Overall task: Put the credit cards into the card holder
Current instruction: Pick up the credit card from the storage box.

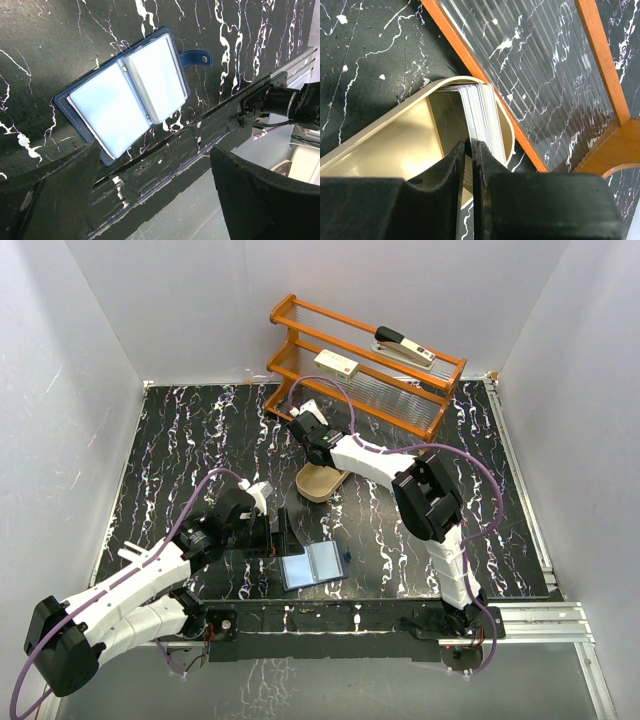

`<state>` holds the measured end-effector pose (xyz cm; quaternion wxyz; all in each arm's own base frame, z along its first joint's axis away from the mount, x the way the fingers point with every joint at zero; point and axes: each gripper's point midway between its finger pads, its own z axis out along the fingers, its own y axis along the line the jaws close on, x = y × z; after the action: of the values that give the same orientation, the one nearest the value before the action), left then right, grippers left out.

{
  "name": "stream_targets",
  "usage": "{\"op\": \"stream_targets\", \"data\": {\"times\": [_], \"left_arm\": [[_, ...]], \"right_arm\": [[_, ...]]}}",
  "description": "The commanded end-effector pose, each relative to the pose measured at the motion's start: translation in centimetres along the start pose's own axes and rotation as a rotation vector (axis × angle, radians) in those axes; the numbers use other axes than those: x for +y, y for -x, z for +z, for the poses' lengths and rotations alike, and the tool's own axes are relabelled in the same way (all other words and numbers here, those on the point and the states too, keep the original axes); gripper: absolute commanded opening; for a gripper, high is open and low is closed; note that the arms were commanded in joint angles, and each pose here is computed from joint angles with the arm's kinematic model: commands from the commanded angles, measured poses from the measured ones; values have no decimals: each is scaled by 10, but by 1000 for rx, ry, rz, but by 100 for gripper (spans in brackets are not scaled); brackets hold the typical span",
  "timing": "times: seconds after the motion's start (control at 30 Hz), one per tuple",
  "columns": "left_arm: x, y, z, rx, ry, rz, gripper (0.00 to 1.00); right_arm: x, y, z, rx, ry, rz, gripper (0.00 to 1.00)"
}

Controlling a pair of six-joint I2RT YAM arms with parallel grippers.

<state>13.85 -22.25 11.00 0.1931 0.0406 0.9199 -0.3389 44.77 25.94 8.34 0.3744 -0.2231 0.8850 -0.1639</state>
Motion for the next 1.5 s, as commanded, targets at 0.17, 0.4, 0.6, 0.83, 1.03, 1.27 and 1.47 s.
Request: {"op": "stream_targets", "data": {"times": [0.17, 0.4, 0.6, 0.83, 1.03, 1.27, 1.47], "left_arm": [[-5, -4, -3, 15, -32, 0, 90], [-6, -5, -4, 15, -39, -10, 90], [-7, -6, -3, 22, -44, -14, 90], [-9, -5, -2, 25, -49, -31, 89], [-13, -5, -3, 23, -63, -51, 89], [-14, 1, -8, -26, -54, -141, 88], [-14, 3, -10, -52, -56, -231, 84]], "right_arm": [[-30, 41, -27, -109, -28, 61, 7], [-24, 38, -26, -108, 3, 59, 6], [-26, 42, -30, -118, 13, 53, 4], [-18, 42, -38, -117, 84, 67, 0], [-22, 46, -53, -125, 119, 69, 0], [-17, 47, -92, -137, 265, 159, 0], [-10, 39, -140, -155, 444, 321, 0]]}}
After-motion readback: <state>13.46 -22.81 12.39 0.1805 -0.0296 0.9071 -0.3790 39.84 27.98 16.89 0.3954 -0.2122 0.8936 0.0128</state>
